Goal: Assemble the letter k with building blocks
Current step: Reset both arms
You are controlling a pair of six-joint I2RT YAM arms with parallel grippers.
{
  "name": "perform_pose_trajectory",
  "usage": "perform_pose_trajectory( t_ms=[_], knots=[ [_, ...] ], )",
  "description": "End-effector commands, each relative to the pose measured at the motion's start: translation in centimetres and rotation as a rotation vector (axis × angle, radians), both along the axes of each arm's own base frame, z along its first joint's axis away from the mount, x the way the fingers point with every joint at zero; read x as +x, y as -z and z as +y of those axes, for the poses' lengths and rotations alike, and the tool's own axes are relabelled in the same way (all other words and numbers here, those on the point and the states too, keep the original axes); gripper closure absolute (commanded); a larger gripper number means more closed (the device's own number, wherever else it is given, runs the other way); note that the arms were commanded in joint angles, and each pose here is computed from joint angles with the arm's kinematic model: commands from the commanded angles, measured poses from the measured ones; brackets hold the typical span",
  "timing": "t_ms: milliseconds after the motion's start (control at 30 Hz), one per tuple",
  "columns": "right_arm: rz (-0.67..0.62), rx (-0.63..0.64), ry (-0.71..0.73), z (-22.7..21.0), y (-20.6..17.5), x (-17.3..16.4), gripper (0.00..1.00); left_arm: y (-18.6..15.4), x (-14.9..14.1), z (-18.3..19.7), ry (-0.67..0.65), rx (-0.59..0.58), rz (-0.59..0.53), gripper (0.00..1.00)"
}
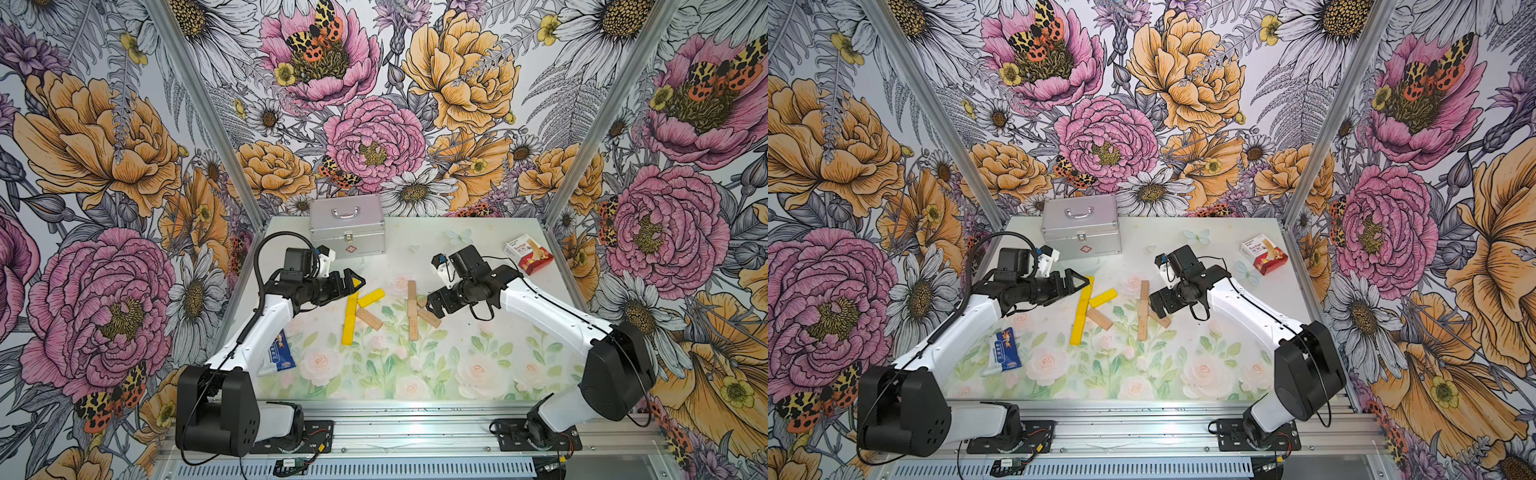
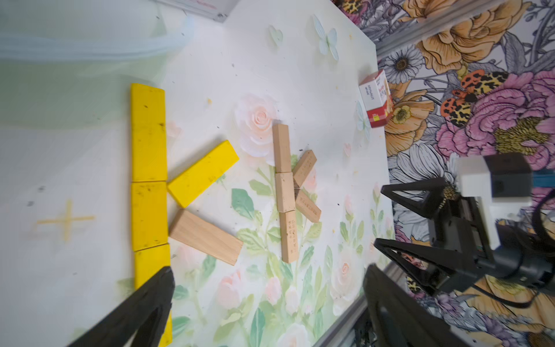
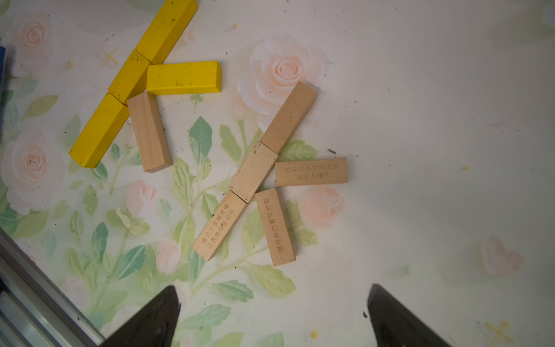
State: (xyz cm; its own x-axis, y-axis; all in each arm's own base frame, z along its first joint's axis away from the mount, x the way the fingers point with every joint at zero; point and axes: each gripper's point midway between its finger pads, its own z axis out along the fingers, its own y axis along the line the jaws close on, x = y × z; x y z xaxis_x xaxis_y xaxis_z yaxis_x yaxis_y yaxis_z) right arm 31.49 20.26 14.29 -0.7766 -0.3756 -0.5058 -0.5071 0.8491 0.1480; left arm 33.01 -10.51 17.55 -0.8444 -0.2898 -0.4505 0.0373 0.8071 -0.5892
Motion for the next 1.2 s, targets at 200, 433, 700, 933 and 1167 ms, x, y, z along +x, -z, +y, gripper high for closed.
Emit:
perform_pose_trajectory(
  t_ms=[200, 433, 700, 933, 1167],
  knots=[
    [-0.222, 0.002, 0.538, -13.7, -2.5, 4.5, 0.01, -4.7, -0.1, 11.8, -0.392, 0.391, -0.19, 0.01],
    [-0.356, -0.01, 0.816, -21.8, -1.0, 7.0, 0.01, -2.1, 1.6, 16.0, -0.528, 0.617, -0.284, 0.01],
    [-0.561, -0.177, 0.857, -24.9, 1.1, 8.2, 0.01, 0.5, 2.8, 16.1, -0.612, 0.639, -0.606, 0.01],
    [-0.695, -0.115, 0.738, -23.6, 2.8, 10.2, 0.01, 2.1, 4.3, 14.3, -0.538, 0.616, -0.757, 0.01],
    [-0.784, -0.061, 0.781, -24.2, 2.8, 8.4, 0.01, 4.8, 5.2, 12.2, -0.471, 0.676, -0.783, 0.01]
  ],
)
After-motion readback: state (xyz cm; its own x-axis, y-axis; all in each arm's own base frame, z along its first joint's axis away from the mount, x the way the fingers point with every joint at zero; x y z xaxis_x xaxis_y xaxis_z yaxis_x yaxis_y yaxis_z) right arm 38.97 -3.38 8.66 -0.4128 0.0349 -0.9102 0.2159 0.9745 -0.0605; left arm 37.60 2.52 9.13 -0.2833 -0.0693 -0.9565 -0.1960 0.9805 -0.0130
